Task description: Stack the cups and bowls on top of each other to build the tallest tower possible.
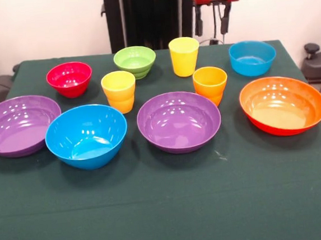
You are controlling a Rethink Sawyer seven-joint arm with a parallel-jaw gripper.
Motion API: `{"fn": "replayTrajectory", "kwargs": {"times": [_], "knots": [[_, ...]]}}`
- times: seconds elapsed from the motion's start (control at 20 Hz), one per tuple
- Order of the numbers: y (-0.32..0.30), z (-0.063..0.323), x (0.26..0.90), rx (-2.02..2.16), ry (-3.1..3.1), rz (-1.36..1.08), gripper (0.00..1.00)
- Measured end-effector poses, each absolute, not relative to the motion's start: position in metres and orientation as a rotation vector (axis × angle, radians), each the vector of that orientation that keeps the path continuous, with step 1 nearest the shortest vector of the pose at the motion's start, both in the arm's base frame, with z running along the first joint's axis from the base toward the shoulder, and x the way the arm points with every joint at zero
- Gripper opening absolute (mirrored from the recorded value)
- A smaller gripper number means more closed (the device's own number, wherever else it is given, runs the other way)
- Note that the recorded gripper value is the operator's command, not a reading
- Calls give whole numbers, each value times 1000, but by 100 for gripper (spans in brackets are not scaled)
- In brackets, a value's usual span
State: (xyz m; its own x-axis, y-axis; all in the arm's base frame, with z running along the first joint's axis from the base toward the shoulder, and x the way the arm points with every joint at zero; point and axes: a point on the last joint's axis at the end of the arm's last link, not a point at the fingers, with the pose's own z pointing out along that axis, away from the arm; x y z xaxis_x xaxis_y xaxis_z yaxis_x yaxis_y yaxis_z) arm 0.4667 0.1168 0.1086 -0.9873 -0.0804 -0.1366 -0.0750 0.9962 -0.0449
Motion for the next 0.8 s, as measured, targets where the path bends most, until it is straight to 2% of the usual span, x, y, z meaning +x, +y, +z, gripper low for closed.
{"fn": "replayTrajectory", "kwargs": {"times": [0.8], "knots": [[85,119,469,-44,3012,-86,100]]}}
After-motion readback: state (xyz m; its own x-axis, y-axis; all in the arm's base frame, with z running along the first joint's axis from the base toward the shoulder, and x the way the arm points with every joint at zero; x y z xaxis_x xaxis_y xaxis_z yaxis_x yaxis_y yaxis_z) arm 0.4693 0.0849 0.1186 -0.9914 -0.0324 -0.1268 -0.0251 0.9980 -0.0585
